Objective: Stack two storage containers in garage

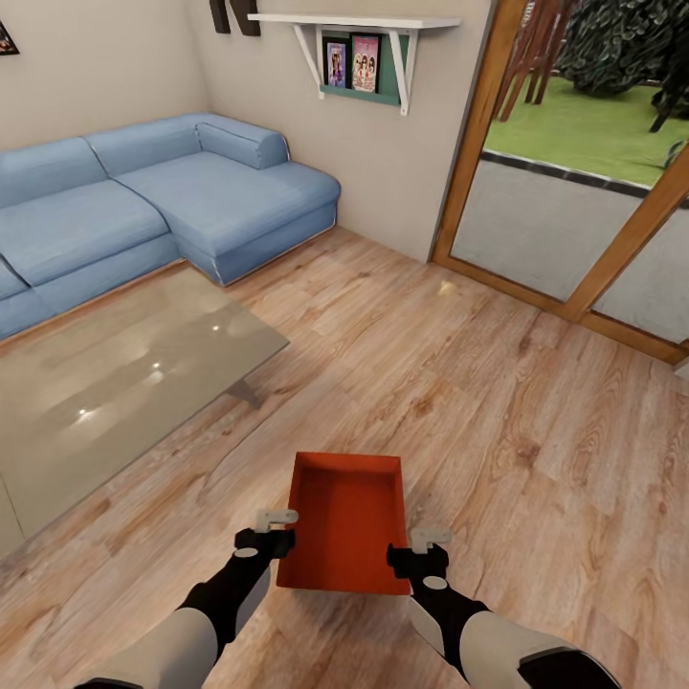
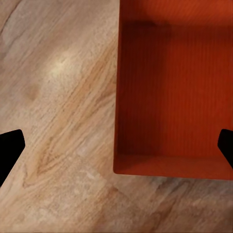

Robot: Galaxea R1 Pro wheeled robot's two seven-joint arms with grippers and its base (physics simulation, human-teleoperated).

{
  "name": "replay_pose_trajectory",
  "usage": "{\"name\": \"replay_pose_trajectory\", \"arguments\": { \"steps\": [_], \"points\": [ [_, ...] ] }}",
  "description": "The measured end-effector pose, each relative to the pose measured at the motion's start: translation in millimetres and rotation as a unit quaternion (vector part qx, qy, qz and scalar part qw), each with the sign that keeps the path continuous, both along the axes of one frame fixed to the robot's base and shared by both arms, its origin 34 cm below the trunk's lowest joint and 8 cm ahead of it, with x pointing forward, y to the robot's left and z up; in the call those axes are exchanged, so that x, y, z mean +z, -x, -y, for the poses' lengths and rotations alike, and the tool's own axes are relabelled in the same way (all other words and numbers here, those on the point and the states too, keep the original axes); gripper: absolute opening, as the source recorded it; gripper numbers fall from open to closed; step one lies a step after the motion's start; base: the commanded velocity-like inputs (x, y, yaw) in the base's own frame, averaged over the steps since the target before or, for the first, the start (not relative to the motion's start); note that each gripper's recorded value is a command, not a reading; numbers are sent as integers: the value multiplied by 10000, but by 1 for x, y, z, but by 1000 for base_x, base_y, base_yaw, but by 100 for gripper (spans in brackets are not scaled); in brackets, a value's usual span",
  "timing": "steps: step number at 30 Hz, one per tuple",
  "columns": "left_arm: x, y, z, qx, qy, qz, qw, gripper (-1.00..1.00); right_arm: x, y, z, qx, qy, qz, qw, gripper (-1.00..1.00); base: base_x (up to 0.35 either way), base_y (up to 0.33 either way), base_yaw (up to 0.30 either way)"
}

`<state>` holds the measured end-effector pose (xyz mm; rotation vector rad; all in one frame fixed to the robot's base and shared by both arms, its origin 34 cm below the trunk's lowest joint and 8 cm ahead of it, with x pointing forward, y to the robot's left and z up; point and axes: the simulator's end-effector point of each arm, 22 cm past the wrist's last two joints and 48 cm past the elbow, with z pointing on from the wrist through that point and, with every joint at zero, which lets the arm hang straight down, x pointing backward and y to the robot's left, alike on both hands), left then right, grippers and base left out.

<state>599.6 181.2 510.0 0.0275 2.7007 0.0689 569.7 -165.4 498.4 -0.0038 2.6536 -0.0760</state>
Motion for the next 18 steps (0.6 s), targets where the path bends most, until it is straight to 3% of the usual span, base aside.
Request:
{"name": "replay_pose_trajectory", "arguments": {
  "steps": [18],
  "points": [
    [-23,1,0,76,35,-23,10000,100,-21,-3,-1,-41,-27,101,9999,100,0,0,0]
  ]
}}
